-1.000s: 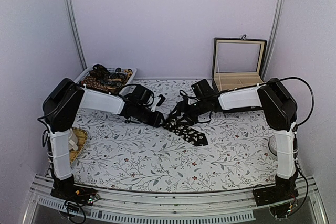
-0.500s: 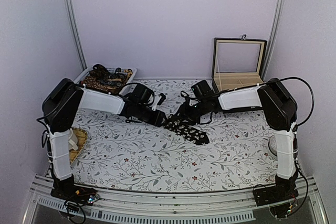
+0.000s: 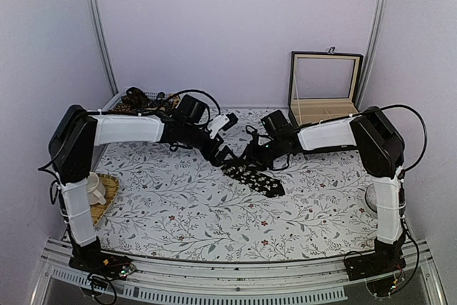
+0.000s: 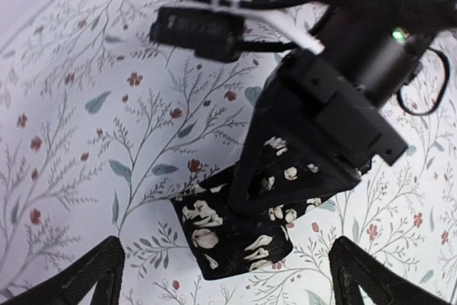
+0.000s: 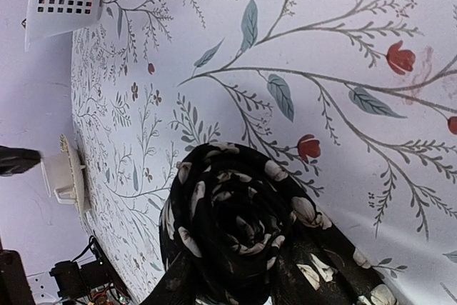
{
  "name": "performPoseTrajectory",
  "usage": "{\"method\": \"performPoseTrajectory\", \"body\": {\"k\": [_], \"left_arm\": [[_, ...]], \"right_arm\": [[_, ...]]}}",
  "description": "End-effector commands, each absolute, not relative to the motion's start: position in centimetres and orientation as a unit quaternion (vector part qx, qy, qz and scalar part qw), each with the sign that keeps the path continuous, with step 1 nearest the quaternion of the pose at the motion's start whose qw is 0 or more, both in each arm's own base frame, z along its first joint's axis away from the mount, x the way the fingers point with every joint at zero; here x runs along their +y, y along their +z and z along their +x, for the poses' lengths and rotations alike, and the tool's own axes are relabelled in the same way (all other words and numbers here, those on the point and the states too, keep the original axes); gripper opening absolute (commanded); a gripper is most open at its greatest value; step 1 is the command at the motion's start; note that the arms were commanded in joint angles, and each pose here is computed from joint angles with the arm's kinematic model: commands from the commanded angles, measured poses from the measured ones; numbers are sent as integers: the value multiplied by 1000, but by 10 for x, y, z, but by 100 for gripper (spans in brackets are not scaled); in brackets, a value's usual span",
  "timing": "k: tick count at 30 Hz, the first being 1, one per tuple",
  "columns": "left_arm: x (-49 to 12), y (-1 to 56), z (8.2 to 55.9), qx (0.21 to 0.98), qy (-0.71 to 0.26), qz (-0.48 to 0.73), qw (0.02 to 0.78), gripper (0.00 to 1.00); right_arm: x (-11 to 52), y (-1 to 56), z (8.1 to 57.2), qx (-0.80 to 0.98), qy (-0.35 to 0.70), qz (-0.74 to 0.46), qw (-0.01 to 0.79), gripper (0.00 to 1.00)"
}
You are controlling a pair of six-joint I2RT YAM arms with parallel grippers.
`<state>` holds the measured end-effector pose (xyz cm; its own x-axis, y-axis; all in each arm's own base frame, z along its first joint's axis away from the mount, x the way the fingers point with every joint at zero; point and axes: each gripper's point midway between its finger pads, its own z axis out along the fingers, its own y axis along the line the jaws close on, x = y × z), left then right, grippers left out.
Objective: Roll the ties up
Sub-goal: Roll the tie at the center of the board.
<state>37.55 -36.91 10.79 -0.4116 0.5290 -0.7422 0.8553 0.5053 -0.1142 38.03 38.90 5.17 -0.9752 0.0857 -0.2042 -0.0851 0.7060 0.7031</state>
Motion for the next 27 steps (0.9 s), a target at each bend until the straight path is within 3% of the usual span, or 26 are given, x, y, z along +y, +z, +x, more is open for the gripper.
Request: {"method": "performPoseTrajectory", "body": {"k": [1, 8, 14, 21, 27], "left_arm": [[-372, 83, 355, 700, -226, 608, 300, 100], [-378, 64, 348, 600, -247, 716, 259, 100], [-373, 44, 358, 573, -226, 750, 242, 100], [-376, 55, 383, 543, -198, 769, 274, 100], [-380, 54, 370, 500, -251, 789, 251, 100]], "right_arm": [[364, 6, 369, 936, 343, 15, 76, 34], [358, 7, 368, 930, 362, 10, 67, 34], [362, 11, 366, 925, 375, -11, 66, 34], [366, 15, 365, 920, 386, -25, 69, 34], [367, 18, 364, 918, 388, -36, 73, 34]]}}
